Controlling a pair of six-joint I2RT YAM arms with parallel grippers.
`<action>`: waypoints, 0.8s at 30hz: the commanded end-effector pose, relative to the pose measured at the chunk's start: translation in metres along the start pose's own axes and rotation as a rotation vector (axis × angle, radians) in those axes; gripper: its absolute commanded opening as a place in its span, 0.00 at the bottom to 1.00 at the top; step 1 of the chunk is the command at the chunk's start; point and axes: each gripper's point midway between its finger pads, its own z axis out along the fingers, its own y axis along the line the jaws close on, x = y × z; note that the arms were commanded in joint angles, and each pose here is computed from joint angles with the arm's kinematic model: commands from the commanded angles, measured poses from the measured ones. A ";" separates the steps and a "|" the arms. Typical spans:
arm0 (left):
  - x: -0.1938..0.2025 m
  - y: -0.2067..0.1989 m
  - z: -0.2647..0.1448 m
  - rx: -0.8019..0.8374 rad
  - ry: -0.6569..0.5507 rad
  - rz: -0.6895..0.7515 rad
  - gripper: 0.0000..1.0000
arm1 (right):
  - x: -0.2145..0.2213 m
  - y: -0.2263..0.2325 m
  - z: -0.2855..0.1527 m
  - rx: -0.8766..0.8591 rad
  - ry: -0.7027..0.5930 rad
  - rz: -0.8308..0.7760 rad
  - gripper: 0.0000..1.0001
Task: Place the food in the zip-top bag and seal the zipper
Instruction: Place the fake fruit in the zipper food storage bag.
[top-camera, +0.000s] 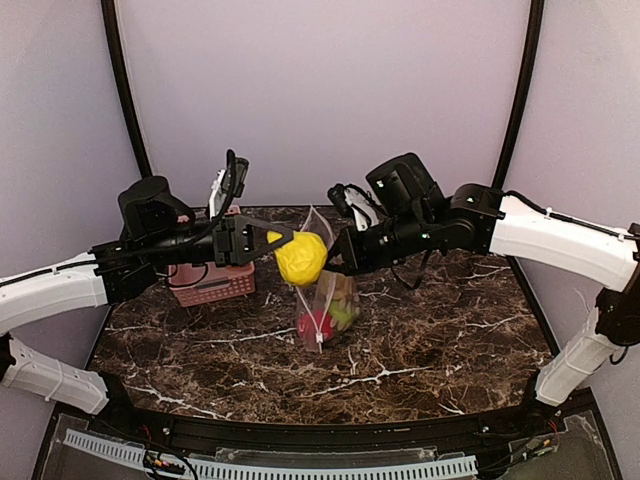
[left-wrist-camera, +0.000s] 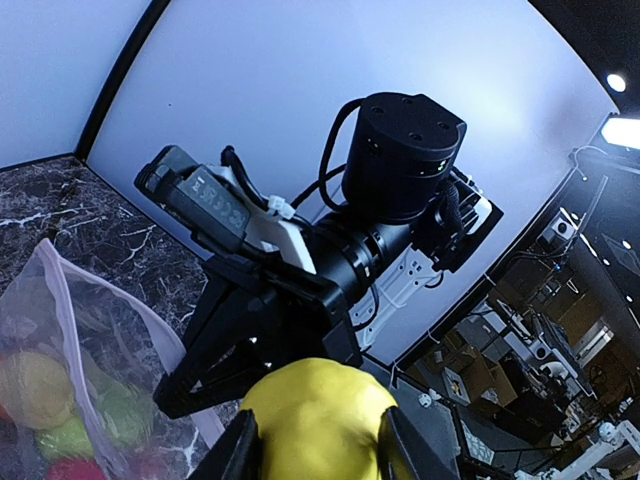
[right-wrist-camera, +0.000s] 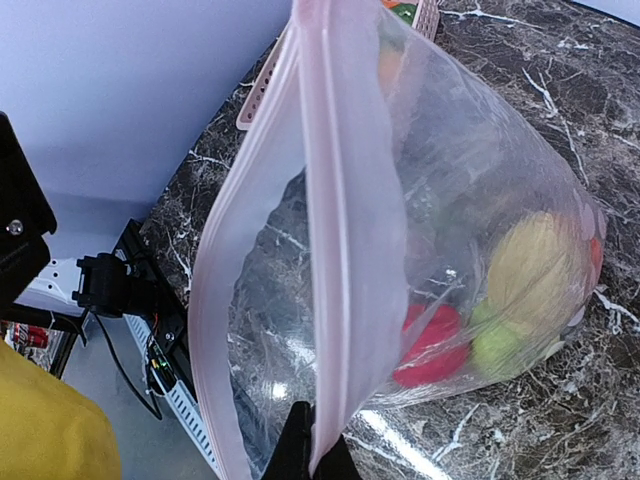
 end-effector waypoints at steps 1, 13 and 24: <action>-0.012 -0.010 0.010 0.025 -0.037 0.068 0.40 | -0.012 0.016 -0.008 -0.037 -0.045 -0.022 0.00; 0.004 0.039 0.009 -0.194 -0.011 0.123 0.40 | -0.009 0.016 -0.011 -0.035 -0.047 -0.024 0.00; 0.017 0.073 0.001 -0.410 0.066 0.233 0.39 | -0.009 0.015 -0.007 -0.030 -0.042 -0.025 0.00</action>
